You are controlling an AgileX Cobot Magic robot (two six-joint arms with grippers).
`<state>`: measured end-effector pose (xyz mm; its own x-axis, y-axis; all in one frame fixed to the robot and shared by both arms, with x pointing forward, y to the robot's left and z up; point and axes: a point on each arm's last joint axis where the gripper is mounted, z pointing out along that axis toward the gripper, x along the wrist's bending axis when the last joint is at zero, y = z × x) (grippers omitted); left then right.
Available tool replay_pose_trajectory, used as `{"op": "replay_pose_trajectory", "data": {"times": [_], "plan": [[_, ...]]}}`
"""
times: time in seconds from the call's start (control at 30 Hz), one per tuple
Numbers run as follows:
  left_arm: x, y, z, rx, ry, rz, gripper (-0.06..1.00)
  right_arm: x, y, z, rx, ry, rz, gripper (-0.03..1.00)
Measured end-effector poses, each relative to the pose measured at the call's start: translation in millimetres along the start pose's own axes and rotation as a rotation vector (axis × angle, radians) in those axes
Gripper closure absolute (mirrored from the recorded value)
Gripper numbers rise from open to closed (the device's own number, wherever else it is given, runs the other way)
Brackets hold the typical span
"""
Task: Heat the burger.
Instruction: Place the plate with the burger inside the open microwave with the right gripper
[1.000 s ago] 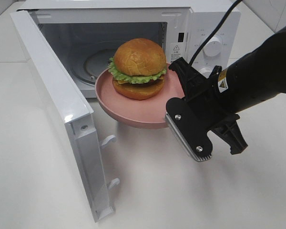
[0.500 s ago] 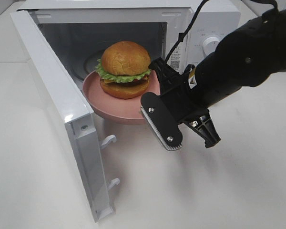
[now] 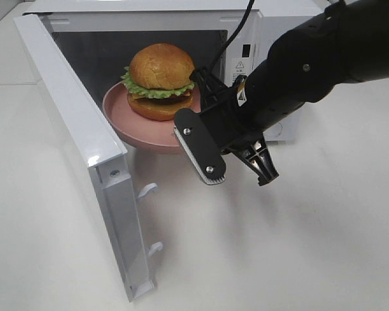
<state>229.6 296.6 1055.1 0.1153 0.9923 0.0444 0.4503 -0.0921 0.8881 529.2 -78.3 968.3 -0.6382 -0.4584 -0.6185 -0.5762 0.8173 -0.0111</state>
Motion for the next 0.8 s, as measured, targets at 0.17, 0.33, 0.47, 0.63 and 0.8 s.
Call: {"op": "replay_pose_trajectory", "data": {"times": [0.17, 0.33, 0.47, 0.63, 0.8], "plan": [[0, 0, 0, 0.0, 0.0, 0.0, -0.04, -4, 0, 13, 0.006, 0.029, 0.042, 0.9], [0, 0, 0, 0.0, 0.0, 0.0, -0.04, -11, -1, 22, 0.022, 0.043, 0.066, 0.9], [0, 0, 0, 0.0, 0.0, 0.0, -0.04, -17, -1, 28, 0.028, 0.037, 0.096, 0.9], [0, 0, 0, 0.0, 0.0, 0.0, -0.04, -26, -1, 35, 0.038, 0.03, 0.122, 0.9], [0, 0, 0, 0.0, 0.0, 0.0, -0.04, -34, -1, 39, 0.039, 0.017, 0.133, 0.9]]}}
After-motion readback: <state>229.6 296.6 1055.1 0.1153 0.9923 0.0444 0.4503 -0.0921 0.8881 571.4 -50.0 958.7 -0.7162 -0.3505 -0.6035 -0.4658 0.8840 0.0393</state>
